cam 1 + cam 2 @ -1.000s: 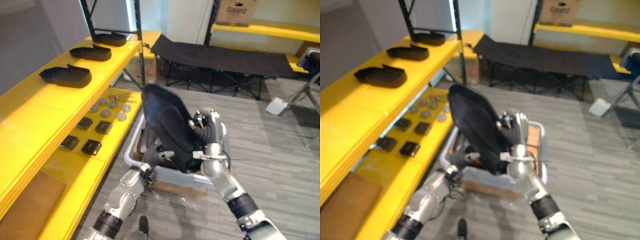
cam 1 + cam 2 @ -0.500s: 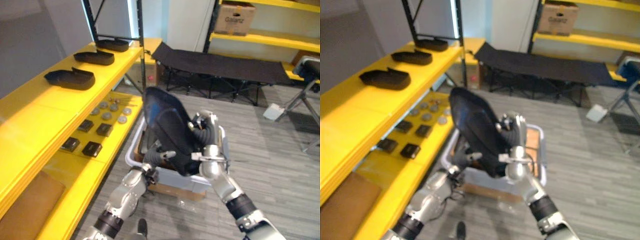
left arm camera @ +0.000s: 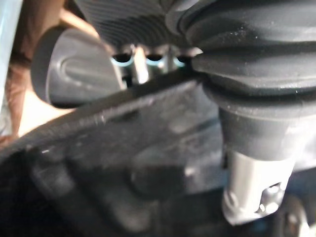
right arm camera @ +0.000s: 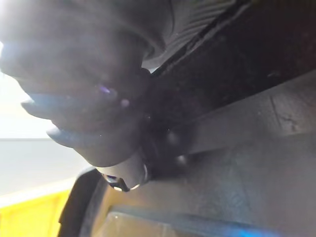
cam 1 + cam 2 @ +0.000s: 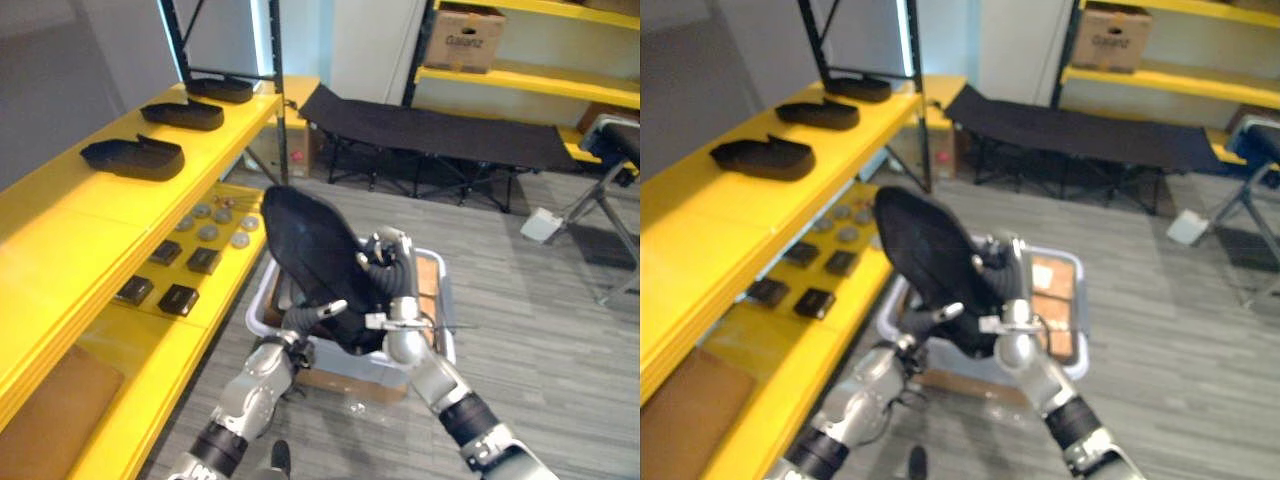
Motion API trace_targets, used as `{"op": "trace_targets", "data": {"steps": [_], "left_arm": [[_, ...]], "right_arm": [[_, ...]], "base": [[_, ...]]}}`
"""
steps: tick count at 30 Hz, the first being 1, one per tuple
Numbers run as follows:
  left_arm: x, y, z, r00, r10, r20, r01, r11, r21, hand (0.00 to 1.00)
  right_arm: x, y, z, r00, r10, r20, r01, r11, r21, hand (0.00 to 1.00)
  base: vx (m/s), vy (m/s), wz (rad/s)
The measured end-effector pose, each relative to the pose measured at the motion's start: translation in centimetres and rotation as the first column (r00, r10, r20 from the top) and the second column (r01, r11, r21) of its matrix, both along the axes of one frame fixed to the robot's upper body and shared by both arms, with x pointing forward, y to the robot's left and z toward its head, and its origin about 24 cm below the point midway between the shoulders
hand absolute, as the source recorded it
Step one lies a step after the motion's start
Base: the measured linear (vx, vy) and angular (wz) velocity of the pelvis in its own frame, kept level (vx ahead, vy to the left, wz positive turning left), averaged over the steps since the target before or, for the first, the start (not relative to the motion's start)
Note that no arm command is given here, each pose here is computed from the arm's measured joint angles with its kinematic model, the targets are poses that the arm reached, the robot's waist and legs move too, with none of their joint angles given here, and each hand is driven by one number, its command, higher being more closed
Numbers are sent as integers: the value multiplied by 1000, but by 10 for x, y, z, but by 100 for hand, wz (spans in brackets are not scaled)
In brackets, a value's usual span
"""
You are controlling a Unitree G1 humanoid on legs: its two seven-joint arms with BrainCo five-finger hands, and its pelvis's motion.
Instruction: Walk over and take plastic housings, then place them on the shelf
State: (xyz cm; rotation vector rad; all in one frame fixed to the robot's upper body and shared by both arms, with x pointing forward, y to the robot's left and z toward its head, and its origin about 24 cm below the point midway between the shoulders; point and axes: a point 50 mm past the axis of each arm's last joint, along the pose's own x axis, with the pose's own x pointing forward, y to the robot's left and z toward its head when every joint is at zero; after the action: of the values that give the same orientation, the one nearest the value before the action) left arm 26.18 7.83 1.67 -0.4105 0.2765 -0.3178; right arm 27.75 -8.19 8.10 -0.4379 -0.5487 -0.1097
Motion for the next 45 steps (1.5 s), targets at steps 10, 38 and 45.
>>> {"op": "trace_targets", "data": {"steps": [10, 38, 45], "left_arm": [[-1, 4, -4, 997, 63, -41, -66, 995, -69, 100], [-20, 62, 46, 866, 439, 240, -369, 884, -288, 100], [-45, 91, 24, 789, 576, 212, -571, 816, -92, 100]], "right_arm": [[-5, 8, -3, 999, 34, -9, -34, 999, 41, 100], [-54, -21, -20, 922, 347, -171, -156, 737, 657, 0], [-56, -85, -5, 963, 265, 36, -173, 512, 841, 0]], "base": [[0, 0, 0], [2, 7, -5], [15, 13, -7]]}}
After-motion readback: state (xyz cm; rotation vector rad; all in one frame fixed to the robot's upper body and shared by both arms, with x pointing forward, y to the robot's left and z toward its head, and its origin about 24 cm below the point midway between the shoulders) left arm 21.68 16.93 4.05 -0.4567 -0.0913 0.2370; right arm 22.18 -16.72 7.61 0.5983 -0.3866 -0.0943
